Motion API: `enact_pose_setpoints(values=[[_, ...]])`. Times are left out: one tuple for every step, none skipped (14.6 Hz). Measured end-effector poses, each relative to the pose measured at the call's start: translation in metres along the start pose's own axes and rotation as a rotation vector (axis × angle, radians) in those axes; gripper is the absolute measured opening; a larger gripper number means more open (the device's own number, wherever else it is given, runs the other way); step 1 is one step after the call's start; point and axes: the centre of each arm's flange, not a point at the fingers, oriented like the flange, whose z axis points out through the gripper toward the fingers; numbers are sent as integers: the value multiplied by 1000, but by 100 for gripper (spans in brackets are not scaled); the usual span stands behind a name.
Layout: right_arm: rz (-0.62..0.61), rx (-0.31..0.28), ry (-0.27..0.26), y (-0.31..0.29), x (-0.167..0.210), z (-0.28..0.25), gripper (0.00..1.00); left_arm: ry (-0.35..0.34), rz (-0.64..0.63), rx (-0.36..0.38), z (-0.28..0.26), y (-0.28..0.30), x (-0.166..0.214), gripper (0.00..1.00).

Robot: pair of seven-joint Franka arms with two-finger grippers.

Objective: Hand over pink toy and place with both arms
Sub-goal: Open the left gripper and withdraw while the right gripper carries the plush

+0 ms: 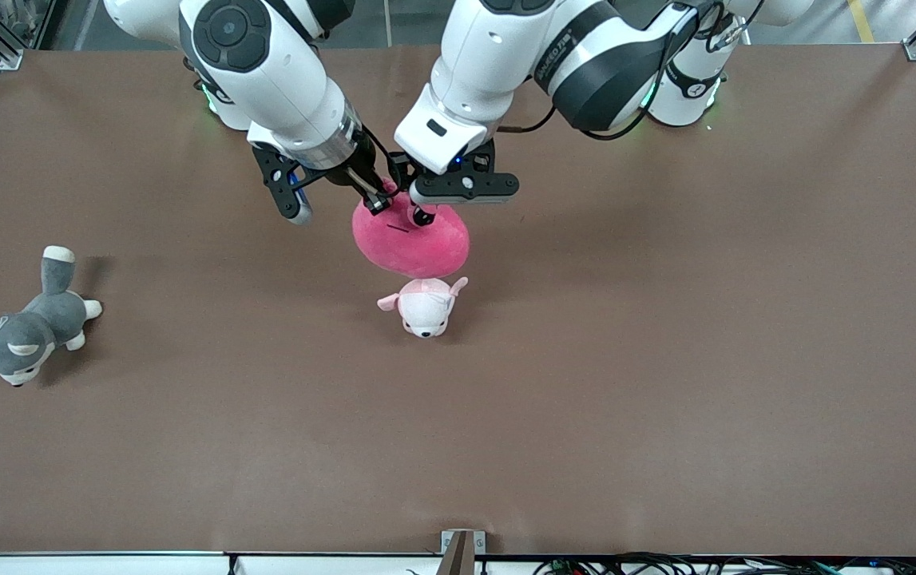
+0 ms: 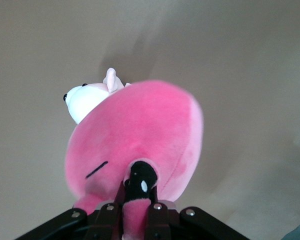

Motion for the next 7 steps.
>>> enact_pose_setpoints(values=[[-13,-5,3,0,6,1,18,8,6,0,-2,2,-2,58],[-24,-9,6,-1,16,3,18,15,8,-5,-7,2,-2,68],[-34,-13,9,-2,32,5,18,25,8,-13,-15,2,-2,74],[-48,-19,12,-3,54,7,18,35,7,-16,-26,1,-2,88],[-67,-26,17,-3,78,9,18,41,6,-11,-39,-2,-4,96],[-86,-35,25,-2,103,13,18,47,3,-1,-52,-6,-5,100],[-99,-39,31,0,127,19,18,55,-1,9,-66,-12,-6,100]])
